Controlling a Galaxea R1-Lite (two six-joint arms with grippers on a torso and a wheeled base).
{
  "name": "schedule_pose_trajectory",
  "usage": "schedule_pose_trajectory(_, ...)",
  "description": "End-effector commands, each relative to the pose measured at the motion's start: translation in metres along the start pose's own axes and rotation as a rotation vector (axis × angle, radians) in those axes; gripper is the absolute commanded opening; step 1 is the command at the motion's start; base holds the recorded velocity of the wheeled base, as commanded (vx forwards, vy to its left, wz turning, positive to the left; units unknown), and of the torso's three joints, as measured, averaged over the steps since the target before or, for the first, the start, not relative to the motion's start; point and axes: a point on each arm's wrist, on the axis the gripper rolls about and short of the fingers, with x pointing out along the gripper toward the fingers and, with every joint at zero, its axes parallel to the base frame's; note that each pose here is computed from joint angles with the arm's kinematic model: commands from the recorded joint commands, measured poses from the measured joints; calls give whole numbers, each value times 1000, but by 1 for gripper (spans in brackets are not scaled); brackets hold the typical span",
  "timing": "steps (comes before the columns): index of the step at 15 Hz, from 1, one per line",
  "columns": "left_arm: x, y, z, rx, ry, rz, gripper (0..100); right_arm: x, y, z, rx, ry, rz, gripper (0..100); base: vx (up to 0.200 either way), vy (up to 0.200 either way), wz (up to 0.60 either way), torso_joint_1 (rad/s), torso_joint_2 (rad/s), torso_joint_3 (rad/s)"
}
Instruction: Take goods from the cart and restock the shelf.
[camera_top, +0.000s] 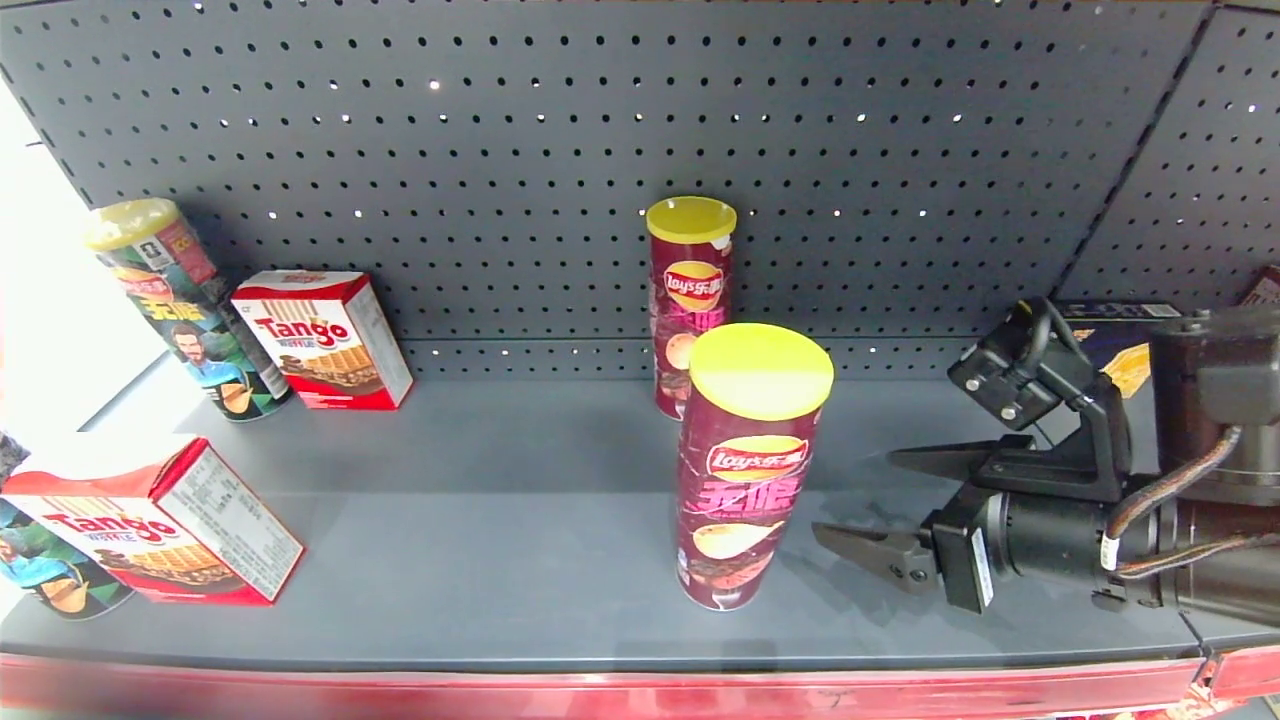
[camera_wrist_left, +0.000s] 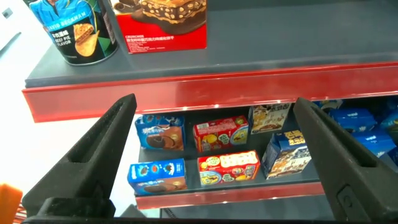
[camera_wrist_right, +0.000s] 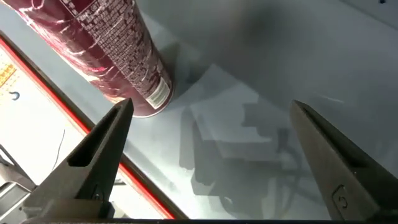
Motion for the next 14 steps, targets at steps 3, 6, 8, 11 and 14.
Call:
schedule_pose_trajectory(3, 0, 0, 0, 0, 3, 0, 100, 10, 2, 4, -5, 5, 12, 100, 0, 0, 0, 0, 0, 0)
schedule_pose_trajectory(6, 0, 0, 0, 0, 3, 0, 100, 18, 4, 6, -13, 12, 21, 100, 0, 0, 0, 0, 0, 0)
schedule_pose_trajectory(8, 0, 0, 0, 0, 3, 0, 100, 21, 5, 8, -14, 9, 23, 100, 0, 0, 0, 0, 0, 0)
schedule_pose_trajectory(11, 0, 0, 0, 0, 1, 0, 100, 22, 4, 9, -14, -6, 21, 100, 0, 0, 0, 0, 0, 0)
schedule_pose_trajectory(14, 0, 0, 0, 0, 1, 0, 100, 15, 5, 9, -14, -19, 18, 100, 0, 0, 0, 0, 0, 0)
